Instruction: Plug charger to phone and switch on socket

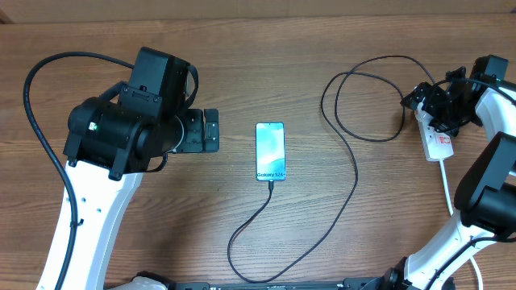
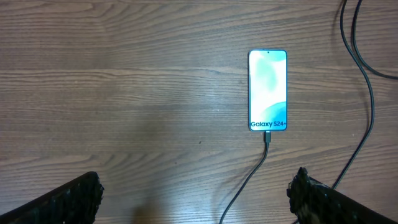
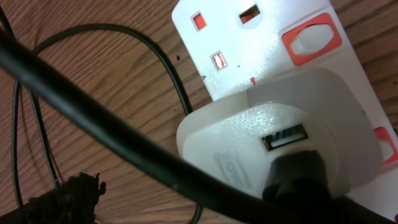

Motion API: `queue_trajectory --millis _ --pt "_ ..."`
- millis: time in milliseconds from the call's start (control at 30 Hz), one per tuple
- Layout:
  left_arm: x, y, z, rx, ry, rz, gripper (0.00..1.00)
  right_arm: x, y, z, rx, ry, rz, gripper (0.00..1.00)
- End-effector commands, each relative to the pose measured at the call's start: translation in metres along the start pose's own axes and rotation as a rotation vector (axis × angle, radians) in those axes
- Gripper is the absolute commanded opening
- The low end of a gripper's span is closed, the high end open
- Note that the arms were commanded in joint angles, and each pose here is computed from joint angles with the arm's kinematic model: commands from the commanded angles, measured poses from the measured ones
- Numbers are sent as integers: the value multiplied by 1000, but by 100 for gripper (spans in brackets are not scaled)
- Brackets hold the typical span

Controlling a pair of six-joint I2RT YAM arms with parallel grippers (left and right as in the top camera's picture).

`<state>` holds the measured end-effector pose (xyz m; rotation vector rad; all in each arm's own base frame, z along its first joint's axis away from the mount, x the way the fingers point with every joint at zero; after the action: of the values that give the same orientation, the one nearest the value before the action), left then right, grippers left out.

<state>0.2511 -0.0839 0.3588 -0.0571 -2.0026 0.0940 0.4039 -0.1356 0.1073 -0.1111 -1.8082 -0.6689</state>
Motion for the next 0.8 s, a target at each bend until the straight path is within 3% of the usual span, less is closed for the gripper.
queue_trajectory --millis 0,433,767 --pt "2 -2 -4 -24 -17 -4 100 -16 2 12 -14 68 -32 100" --pt "2 -2 -4 -24 -17 -5 99 53 15 -6 -63 3 117 100" --pt "2 -2 -4 -24 -17 -4 99 132 34 13 -150 -118 191 100"
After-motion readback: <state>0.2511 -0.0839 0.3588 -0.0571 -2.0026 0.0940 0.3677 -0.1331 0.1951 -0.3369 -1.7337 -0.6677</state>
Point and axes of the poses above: each gripper's point midway between its finger pads, its own x axis back along the fingers, its own y axis along the line the jaws close on, z = x × y, the point moved 7 cm from there along x, back along the fingers
